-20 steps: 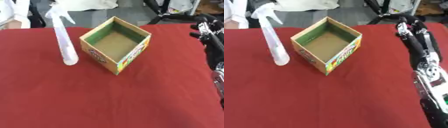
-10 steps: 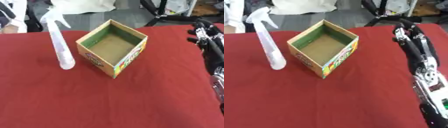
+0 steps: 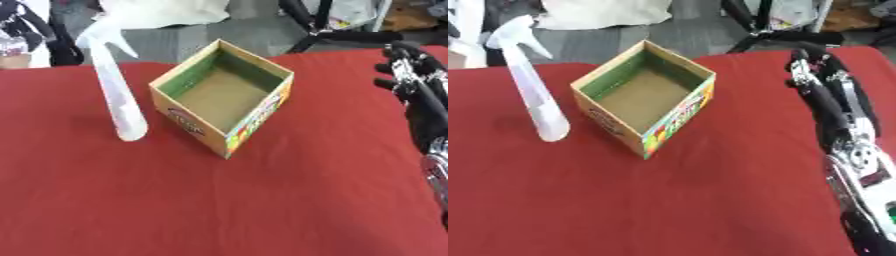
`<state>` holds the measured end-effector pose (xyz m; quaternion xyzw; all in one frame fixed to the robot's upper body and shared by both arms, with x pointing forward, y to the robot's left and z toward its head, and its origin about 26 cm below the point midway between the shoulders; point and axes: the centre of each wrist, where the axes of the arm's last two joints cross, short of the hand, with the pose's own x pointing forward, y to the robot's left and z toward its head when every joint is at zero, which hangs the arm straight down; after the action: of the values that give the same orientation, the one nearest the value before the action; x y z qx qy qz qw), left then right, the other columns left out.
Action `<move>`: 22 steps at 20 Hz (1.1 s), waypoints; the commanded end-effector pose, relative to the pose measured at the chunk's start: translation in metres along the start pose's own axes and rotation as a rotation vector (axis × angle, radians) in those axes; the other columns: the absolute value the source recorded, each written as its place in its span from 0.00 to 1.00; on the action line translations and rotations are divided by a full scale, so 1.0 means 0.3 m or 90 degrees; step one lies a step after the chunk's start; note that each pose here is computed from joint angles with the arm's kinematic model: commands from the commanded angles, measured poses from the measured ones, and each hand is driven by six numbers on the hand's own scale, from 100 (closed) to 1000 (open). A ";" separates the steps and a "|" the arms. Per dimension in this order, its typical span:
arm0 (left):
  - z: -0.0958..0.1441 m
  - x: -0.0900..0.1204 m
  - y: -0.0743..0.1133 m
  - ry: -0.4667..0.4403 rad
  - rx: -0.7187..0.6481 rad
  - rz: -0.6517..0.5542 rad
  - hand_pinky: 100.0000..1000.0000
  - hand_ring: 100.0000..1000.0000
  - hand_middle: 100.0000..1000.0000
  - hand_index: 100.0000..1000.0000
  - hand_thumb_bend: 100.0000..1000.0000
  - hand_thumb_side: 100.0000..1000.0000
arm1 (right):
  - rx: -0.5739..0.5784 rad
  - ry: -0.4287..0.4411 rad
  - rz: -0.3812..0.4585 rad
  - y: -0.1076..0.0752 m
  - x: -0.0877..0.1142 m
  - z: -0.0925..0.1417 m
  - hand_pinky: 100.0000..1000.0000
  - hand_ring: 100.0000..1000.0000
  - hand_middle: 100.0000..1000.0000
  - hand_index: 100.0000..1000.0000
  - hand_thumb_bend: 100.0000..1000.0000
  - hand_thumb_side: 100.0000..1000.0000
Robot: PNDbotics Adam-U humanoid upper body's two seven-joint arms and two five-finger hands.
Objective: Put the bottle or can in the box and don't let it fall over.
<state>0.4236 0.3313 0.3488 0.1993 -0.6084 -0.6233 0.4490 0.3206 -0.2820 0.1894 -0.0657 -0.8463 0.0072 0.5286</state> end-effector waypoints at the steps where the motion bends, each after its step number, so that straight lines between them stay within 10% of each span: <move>1: 0.014 0.006 0.047 0.015 0.034 -0.013 0.77 0.74 0.73 0.79 0.00 0.56 | 0.010 -0.023 0.000 0.002 0.034 -0.013 0.79 0.81 0.81 0.83 0.00 0.46; 22: -0.039 0.009 0.070 0.049 0.101 -0.019 0.77 0.74 0.74 0.80 0.00 0.55 | 0.013 -0.021 -0.009 0.012 0.029 -0.012 0.79 0.81 0.81 0.83 0.00 0.47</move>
<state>0.4431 0.3227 0.3496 0.2521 -0.6243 -0.5806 0.4578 0.3215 -0.2783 0.1897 -0.0567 -0.8472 0.0075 0.5282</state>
